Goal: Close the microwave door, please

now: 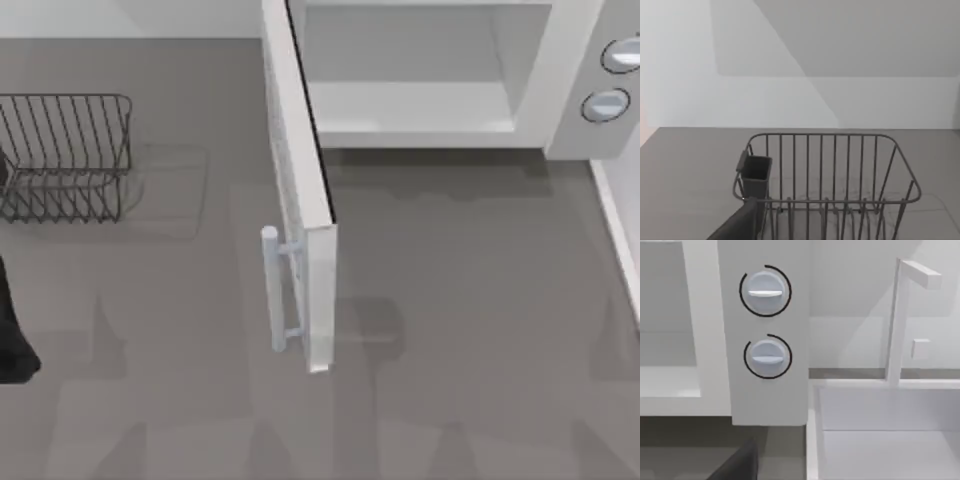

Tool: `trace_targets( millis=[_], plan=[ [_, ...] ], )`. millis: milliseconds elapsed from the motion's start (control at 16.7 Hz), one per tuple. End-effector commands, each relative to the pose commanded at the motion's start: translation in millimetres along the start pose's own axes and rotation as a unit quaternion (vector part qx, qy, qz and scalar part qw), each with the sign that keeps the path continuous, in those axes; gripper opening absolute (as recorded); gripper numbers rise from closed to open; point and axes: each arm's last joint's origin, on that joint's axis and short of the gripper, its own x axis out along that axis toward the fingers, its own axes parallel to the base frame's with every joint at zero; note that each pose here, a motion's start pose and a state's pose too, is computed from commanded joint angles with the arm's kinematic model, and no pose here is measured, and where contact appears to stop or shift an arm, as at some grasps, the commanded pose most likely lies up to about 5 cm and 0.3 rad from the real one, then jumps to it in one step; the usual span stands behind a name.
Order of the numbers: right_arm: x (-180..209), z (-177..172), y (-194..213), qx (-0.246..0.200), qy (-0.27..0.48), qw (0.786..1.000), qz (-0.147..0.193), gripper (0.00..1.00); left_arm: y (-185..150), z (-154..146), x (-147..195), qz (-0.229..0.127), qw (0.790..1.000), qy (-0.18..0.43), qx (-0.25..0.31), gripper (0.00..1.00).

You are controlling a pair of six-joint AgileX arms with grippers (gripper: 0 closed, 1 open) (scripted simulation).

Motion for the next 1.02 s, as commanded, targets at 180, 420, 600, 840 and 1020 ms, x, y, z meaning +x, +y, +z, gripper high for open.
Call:
trace_targets(
  millis=[180,420,600,840,1020],
  plan=[
    [0,0,0,0.000,0.000,1.000,0.000,1.00,0,0,0,-0.003,1.000,0.006,0.002,1.00],
    [0,0,0,0.000,0.000,1.000,0.000,1.00,-5,6,4,-0.039,0.995,0.083,0.031,1.00],
    [0,0,0,0.000,0.000,1.000,0.000,1.00,-11,19,10,-0.089,0.978,0.177,0.069,1.00],
    [0,0,0,0.000,0.000,1.000,0.000,1.00,-23,46,29,-0.177,0.924,0.314,0.130,1.00],
    [0,0,0,0.000,0.000,1.000,0.000,1.00,-36,70,54,-0.254,0.861,0.406,0.174,1.00]
  ],
)
